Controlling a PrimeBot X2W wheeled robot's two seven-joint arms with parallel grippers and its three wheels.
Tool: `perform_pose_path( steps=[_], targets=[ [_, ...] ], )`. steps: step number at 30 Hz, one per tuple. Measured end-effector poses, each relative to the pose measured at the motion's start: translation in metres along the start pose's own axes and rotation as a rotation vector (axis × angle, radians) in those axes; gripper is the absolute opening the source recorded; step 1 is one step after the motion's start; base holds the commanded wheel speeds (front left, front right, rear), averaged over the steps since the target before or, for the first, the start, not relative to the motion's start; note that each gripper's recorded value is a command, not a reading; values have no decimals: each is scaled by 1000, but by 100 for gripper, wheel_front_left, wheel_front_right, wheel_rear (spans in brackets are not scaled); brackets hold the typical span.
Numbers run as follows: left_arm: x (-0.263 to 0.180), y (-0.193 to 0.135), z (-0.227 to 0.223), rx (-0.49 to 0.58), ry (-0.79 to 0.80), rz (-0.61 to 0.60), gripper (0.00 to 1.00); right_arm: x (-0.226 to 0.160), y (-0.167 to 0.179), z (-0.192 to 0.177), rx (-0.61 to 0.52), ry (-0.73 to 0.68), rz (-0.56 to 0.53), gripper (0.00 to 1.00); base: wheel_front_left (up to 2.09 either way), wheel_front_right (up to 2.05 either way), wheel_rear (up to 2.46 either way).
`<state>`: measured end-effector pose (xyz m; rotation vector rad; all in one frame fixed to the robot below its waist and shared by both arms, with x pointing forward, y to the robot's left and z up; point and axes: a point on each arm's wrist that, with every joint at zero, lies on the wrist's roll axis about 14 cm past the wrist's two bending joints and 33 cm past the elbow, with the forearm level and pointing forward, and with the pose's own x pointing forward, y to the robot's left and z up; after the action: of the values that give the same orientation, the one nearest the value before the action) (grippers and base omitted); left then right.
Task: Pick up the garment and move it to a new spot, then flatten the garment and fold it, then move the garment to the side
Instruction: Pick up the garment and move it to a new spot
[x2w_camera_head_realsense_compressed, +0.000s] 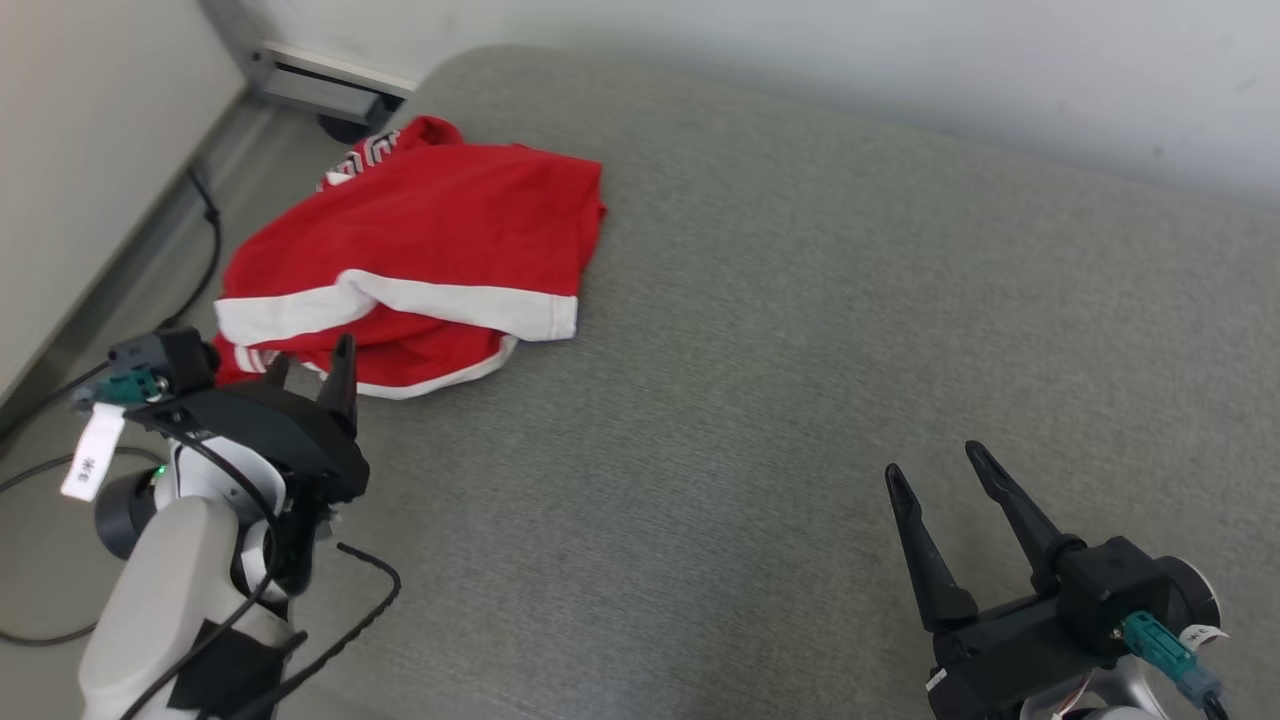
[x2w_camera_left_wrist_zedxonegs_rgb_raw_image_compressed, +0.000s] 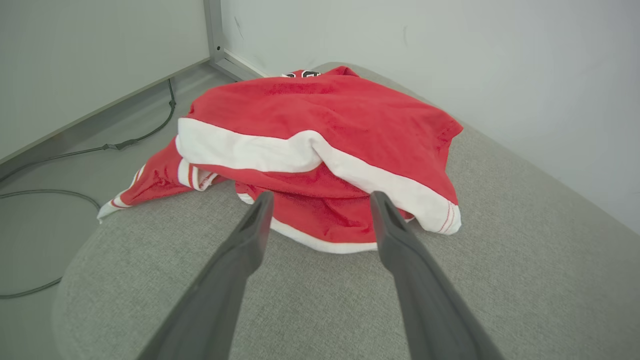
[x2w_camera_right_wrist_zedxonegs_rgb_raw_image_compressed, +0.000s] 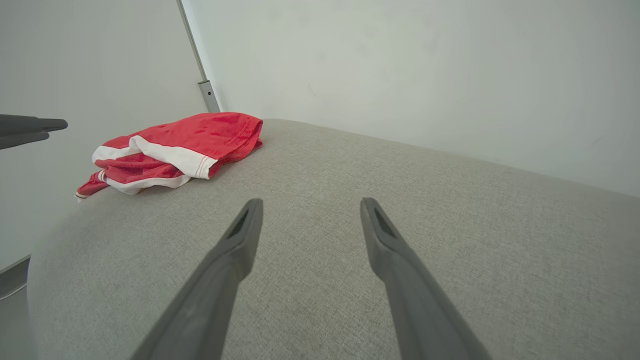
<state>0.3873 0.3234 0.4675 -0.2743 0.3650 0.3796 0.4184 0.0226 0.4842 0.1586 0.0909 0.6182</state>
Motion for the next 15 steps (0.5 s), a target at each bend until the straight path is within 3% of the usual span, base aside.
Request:
perform_pose_path(
  steps=[8, 15],
  targets=[
    [42, -19, -4, 28, 60, -9, 100, -11, -31, 3, -15, 11, -71, 100, 0, 0, 0],
    [79, -35, -36, 61, 171, -7, 100, -22, -70, 3, -34, 28, -171, 100, 0, 0, 0]
  ],
)
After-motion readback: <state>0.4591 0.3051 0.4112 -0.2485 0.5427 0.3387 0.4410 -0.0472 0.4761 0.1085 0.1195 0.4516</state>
